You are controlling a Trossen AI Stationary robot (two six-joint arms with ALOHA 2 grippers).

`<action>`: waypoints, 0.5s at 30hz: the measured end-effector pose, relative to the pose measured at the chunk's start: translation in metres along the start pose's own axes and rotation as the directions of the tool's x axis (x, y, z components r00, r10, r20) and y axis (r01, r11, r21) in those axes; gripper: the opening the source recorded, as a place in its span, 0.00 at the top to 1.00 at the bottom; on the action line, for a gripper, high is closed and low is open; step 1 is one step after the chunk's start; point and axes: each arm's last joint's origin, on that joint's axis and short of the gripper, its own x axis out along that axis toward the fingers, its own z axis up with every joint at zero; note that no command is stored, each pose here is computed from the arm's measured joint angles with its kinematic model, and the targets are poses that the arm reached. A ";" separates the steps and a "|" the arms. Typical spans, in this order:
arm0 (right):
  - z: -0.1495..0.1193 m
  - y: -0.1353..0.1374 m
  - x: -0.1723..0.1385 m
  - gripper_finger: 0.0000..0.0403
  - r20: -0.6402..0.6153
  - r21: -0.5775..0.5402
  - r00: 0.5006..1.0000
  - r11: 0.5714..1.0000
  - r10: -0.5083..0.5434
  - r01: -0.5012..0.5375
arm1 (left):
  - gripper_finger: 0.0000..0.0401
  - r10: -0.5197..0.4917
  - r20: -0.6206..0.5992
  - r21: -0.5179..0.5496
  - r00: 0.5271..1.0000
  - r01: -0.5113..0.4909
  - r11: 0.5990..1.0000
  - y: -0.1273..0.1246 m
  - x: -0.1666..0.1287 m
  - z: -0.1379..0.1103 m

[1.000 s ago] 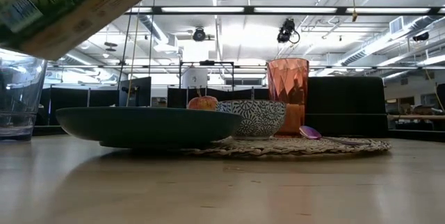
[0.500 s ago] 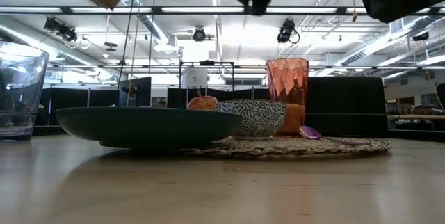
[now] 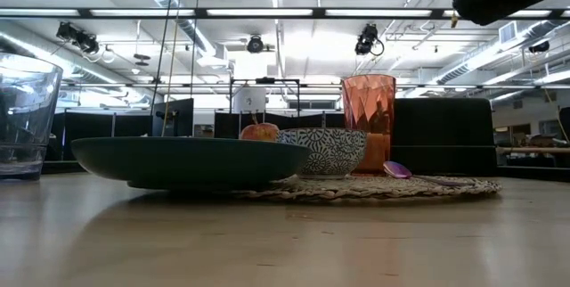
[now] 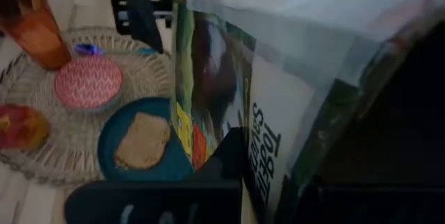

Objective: Arrange a breakfast setting
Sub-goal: Pour the cereal into the red bowl

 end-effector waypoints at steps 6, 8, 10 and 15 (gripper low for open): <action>0.009 -0.007 0.002 0.04 0.097 -0.027 0.995 0.999 0.027 -0.024 | 1.00 0.021 0.050 0.007 0.999 -0.022 1.000 0.006 0.002 0.008; 0.012 -0.009 0.005 0.04 0.113 -0.031 0.993 0.999 0.037 -0.034 | 1.00 0.028 0.073 0.018 0.997 -0.030 0.999 0.009 0.003 0.011; 0.015 -0.010 0.009 0.05 0.132 -0.030 0.990 0.999 0.042 -0.039 | 1.00 0.037 0.092 0.028 0.995 -0.039 0.999 0.011 0.003 0.014; 0.026 -0.013 0.019 0.11 0.183 -0.032 0.983 0.999 0.033 -0.028 | 1.00 0.037 0.093 0.032 0.995 -0.040 0.999 0.017 0.005 0.018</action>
